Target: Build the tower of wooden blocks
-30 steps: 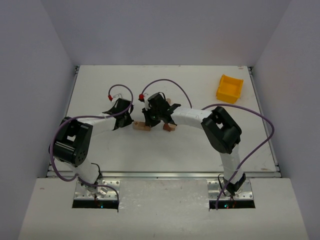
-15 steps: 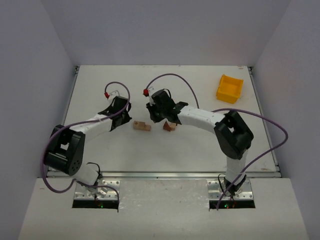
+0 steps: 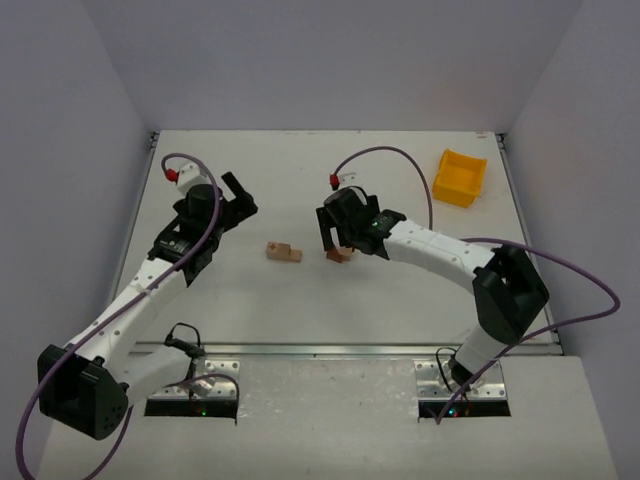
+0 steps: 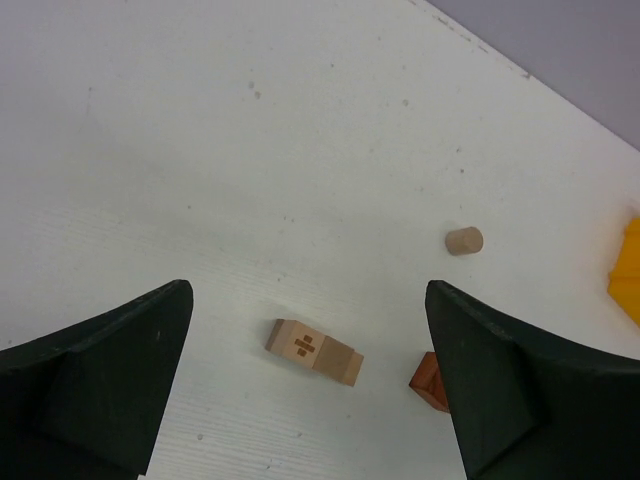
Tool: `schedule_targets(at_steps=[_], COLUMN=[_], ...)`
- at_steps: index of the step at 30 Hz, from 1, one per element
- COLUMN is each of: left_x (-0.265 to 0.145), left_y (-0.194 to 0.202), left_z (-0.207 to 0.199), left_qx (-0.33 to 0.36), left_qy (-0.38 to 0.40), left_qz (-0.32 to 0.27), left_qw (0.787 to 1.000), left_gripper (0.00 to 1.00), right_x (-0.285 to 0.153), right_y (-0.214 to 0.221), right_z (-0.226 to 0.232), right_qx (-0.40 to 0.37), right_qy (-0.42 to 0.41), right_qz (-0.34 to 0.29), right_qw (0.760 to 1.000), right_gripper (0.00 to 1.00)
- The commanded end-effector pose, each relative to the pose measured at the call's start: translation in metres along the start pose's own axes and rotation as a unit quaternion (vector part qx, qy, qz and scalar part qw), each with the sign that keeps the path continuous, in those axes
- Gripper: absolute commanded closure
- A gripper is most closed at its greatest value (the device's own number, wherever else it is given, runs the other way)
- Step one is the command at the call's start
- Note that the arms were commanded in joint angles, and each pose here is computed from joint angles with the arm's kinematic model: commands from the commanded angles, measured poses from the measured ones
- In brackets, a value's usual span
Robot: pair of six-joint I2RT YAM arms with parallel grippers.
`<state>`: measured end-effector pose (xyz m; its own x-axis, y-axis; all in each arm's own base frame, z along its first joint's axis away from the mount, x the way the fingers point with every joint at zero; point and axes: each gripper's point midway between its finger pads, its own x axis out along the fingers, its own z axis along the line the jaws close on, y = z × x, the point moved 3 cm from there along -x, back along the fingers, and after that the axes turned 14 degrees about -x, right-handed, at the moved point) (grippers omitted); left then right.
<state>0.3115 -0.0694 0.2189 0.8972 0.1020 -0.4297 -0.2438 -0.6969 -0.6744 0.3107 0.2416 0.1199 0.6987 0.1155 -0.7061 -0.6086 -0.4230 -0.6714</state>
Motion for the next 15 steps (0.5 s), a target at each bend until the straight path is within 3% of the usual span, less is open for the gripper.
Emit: schedule_targets(at_steps=[1,15], left_x=[-0.011,-0.002], left_y=[-0.021,0.0], left_z=[0.001,0.009], left_qx=[-0.005,0.011], left_qy=[-0.012,-0.009], left_qz=[-0.036,-0.003], left_qw=[0.999,1.0], left_gripper=[0.0,0.0], right_x=[-0.003,0.041], right_y=[0.017,0.018], right_z=[-0.014,0.002], right_qx=[0.072,0.151], right_qy=[0.07,0.125], right_qz=[0.027,0.059], right_qw=[0.995,0.979], right_gripper=[0.01,0.01])
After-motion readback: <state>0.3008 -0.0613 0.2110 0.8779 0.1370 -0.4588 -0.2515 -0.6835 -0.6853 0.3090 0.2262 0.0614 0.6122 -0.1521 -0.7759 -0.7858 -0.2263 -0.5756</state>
